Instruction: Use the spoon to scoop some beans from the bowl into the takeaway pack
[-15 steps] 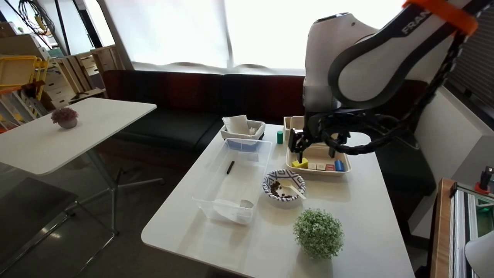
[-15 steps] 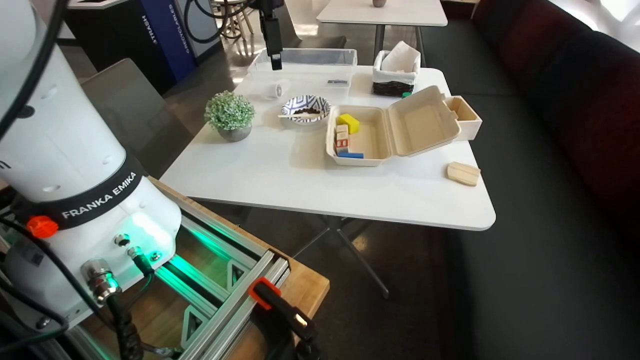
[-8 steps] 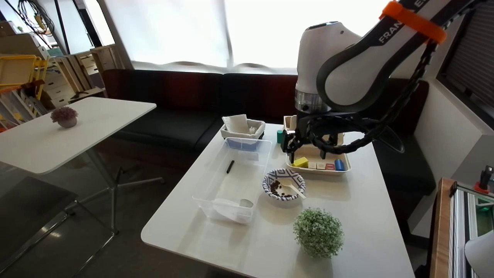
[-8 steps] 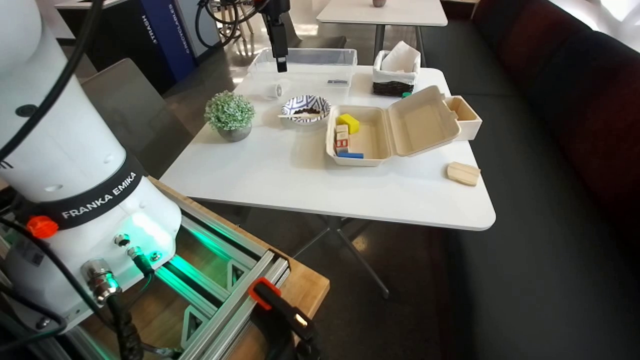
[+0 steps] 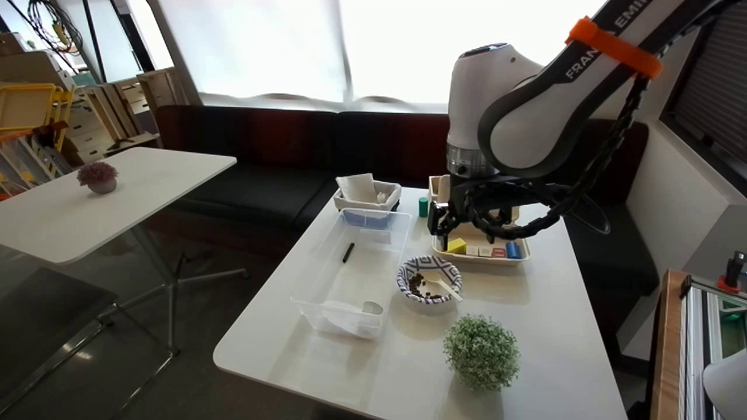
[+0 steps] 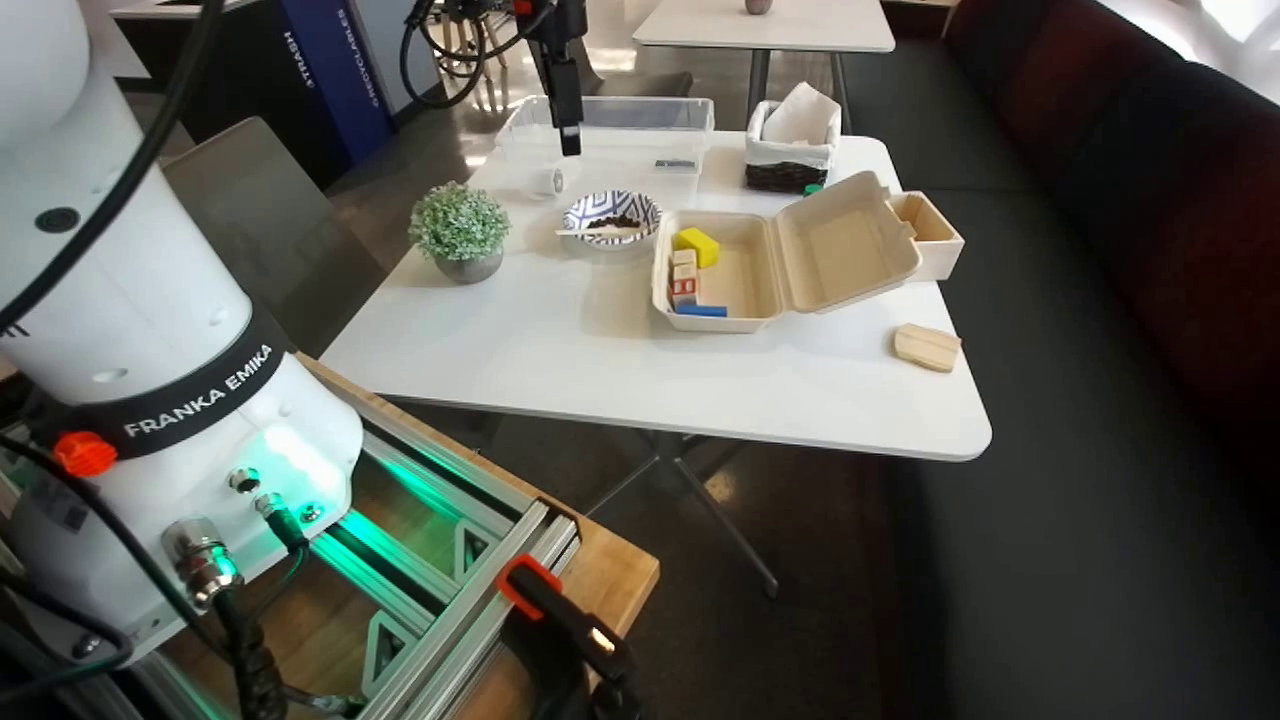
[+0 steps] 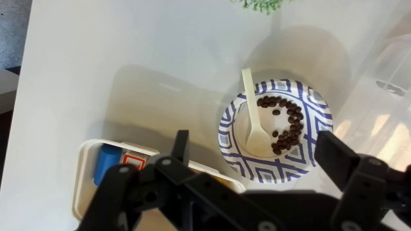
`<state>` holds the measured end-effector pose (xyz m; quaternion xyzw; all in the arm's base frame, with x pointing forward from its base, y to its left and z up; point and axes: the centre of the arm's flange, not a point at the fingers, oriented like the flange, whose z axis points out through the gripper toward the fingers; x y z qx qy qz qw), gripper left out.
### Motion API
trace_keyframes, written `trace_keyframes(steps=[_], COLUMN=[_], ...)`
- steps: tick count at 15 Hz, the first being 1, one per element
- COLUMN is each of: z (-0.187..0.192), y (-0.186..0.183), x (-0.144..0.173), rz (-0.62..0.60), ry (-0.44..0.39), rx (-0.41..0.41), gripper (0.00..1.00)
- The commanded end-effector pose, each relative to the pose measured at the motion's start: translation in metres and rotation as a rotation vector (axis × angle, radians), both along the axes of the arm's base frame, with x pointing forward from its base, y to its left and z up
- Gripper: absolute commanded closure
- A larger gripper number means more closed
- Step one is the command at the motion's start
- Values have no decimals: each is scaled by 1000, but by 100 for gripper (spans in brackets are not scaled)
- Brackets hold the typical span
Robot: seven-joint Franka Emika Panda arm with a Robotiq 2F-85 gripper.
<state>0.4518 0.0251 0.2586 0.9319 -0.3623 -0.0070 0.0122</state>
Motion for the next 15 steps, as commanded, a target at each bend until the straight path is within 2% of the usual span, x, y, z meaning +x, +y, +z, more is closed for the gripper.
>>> trace_keyframes(steps=[1,5,10,12,13,15], z=[-34,-67,-97,-104,-108,-111], y=[6,13,13,12,11,7], x=[13,19,34,42,45,53], rz=[-19,-21,-35,-27,-24,-21], ry=[14,19,-68,-98,-105,-114], rx=[23,15,18,4,-9,-28], gripper=[0,0,0,6,4,7])
